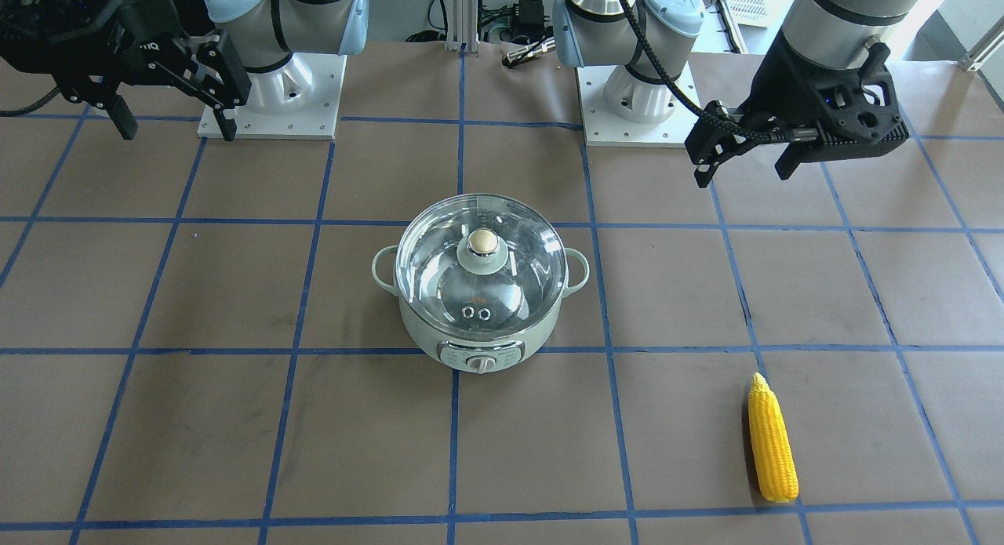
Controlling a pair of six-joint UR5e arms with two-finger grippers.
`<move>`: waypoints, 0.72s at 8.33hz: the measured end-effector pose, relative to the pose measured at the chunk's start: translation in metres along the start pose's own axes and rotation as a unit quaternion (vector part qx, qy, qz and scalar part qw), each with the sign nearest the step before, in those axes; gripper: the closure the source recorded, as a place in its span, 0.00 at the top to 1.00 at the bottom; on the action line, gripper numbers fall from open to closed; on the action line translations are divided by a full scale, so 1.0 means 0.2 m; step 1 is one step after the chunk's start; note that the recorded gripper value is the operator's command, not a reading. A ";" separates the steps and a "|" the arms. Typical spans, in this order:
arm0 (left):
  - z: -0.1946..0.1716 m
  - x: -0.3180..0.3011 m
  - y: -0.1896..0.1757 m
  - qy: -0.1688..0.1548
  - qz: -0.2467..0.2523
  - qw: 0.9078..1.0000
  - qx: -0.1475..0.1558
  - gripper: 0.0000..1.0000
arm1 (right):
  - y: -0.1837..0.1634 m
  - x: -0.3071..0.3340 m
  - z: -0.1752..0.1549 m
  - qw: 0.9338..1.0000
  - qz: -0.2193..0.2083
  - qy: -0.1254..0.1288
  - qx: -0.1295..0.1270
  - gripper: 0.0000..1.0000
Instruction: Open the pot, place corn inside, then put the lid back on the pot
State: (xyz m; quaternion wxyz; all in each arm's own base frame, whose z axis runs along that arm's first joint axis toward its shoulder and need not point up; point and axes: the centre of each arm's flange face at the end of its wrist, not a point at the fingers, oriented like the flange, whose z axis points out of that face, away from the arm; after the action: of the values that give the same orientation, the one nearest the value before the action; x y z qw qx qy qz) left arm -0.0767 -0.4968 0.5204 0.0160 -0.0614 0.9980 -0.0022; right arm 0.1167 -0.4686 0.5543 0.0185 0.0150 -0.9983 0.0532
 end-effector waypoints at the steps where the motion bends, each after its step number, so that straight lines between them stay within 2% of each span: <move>1: 0.00 0.00 0.00 0.000 0.001 1.000 0.000 1.00 | 0.00 0.00 0.00 1.000 0.000 0.000 0.000 1.00; 2: 0.00 0.00 0.00 0.000 0.006 1.000 -0.001 1.00 | 0.00 0.00 0.00 1.000 0.000 0.000 0.000 1.00; 4: 0.03 -0.03 -0.04 -0.002 0.046 0.999 -0.002 1.00 | 0.00 0.00 0.00 1.000 0.000 0.000 0.000 1.00; 6: 0.12 -0.17 -0.16 -0.006 0.086 0.996 0.011 1.00 | 0.00 0.00 0.00 1.000 -0.001 0.000 0.000 1.00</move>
State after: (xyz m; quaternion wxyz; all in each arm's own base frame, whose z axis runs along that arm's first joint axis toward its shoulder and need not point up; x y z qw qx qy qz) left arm -0.0389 -0.5254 0.4982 0.0228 0.0243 0.9994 -0.0111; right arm 0.1172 -0.4684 0.5542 0.0186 0.0156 -0.9983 0.0532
